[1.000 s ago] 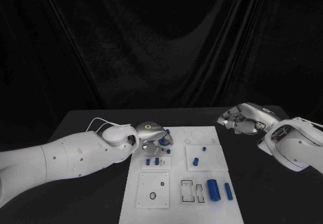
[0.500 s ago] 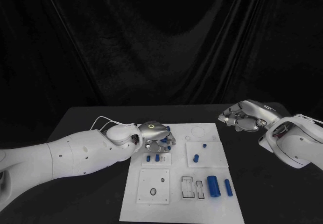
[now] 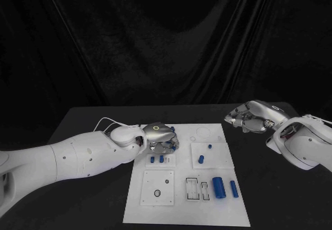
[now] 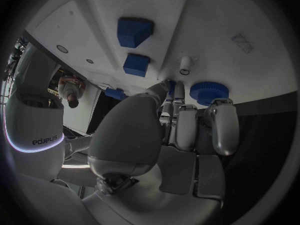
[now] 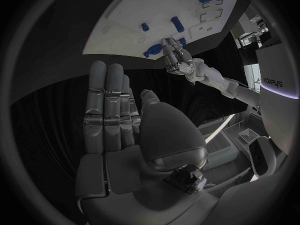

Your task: Assemble the parts on the task board

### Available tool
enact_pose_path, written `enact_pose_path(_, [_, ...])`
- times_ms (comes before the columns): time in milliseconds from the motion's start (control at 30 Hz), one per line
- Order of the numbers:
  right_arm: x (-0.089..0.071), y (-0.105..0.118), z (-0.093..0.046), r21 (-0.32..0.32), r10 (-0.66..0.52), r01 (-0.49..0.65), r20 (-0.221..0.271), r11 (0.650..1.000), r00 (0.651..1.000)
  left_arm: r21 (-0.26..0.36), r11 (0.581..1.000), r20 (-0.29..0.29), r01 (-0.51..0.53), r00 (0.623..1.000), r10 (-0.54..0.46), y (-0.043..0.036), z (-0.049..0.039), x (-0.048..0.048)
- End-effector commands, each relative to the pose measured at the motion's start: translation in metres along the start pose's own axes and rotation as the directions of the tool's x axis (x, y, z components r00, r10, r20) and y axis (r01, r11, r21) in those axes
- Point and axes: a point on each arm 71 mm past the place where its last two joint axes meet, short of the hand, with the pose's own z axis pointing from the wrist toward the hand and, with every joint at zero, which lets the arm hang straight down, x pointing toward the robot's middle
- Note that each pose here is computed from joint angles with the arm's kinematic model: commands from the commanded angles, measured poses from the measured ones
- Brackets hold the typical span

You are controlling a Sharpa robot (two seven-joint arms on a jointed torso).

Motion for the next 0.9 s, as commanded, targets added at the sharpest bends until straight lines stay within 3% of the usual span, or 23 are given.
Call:
enact_pose_path(33, [0.002, -0.001, -0.001, 0.001, 0.0, 0.0, -0.01, 1.0, 1.0, 0.025, 1.0, -0.001, 0.0, 1.0, 0.0, -0.0027, 0.0011, 0.0015])
enact_pose_path(200, [0.002, -0.001, -0.001, 0.002, 0.0, 0.0, -0.012, 1.0, 1.0, 0.028, 1.0, 0.013, -0.005, 1.0, 0.004, -0.0019, -0.0004, 0.0012])
enact_pose_path(533, [0.003, -0.002, -0.001, 0.002, 0.0, 0.0, -0.016, 1.0, 1.0, 0.048, 0.998, 0.093, -0.029, 0.995, 0.025, -0.001, -0.0101, -0.0038])
enact_pose_path(900, [0.002, -0.004, -0.002, 0.006, -0.002, 0.002, -0.017, 1.0, 1.0, 0.026, 0.999, 0.166, -0.04, 0.986, 0.036, 0.002, -0.0344, -0.0098])
